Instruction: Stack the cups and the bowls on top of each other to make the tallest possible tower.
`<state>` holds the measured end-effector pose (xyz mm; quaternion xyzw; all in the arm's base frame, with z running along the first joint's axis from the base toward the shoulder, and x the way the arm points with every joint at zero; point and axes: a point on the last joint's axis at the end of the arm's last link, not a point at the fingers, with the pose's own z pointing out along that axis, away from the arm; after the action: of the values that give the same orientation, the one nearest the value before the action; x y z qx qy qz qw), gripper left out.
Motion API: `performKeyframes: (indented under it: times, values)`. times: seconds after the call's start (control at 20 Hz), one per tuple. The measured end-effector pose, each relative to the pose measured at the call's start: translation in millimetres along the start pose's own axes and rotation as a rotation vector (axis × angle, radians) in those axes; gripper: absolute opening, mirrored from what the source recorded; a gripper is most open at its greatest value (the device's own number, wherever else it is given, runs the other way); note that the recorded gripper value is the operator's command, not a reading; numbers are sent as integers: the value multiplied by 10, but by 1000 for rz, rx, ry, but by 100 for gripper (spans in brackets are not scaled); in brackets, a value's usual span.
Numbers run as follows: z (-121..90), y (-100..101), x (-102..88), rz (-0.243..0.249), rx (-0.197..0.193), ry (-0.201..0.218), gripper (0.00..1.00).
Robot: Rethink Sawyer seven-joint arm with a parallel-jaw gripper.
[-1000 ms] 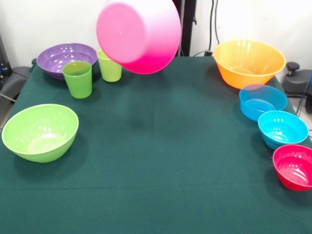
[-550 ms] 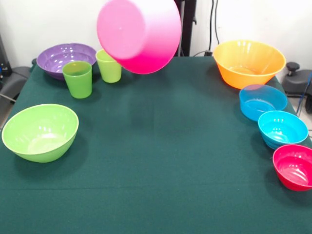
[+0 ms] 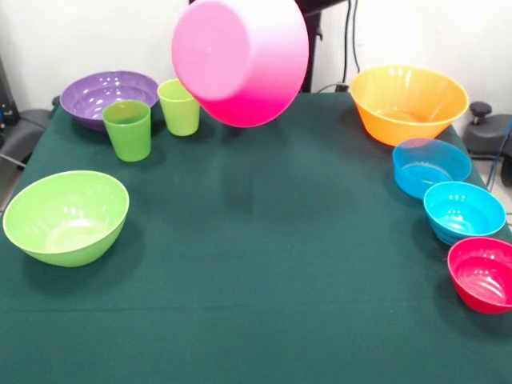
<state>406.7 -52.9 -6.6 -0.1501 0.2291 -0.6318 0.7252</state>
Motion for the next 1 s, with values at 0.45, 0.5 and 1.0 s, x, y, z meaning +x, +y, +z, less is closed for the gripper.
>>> performKeyframes:
  times: [0.45,0.5,1.0]
  values:
    - [-169,122,53,23,5,14,100]
    - [-166,123,59,22,5,12,100]
    - [-141,128,196,5,11,21,100]
